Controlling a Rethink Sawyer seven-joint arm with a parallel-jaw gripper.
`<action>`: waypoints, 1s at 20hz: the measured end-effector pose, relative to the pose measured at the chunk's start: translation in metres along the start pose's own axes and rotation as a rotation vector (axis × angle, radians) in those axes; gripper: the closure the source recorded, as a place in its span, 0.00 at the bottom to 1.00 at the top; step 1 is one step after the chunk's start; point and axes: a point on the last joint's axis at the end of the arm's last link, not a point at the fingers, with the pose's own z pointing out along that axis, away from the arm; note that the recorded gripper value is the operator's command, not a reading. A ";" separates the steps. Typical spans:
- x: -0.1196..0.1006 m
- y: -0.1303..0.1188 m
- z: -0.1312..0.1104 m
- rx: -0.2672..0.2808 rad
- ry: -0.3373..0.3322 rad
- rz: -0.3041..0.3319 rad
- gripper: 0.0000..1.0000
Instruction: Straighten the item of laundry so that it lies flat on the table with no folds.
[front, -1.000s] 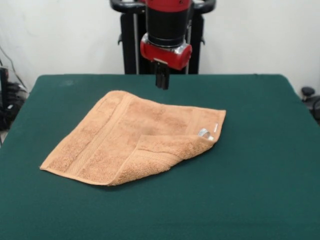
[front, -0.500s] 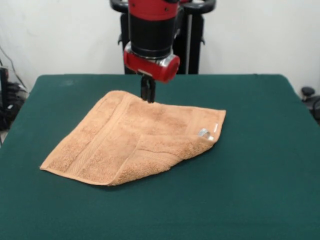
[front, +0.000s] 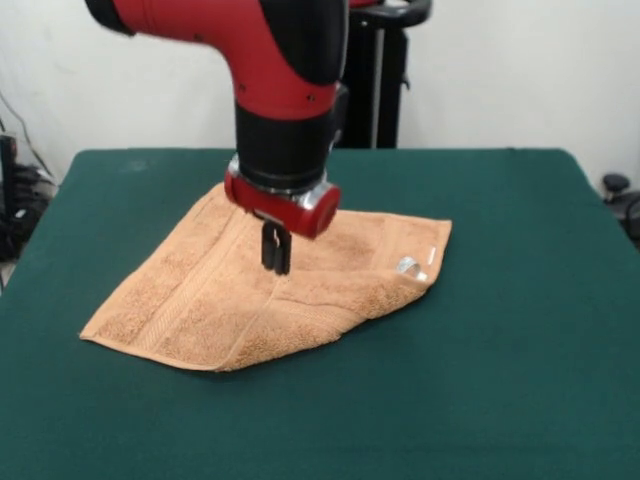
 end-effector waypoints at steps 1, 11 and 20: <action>0.001 0.002 0.012 0.000 0.004 -0.002 1.00; 0.007 0.004 0.057 -0.008 0.015 -0.003 1.00; -0.002 0.001 0.058 -0.026 0.073 0.025 1.00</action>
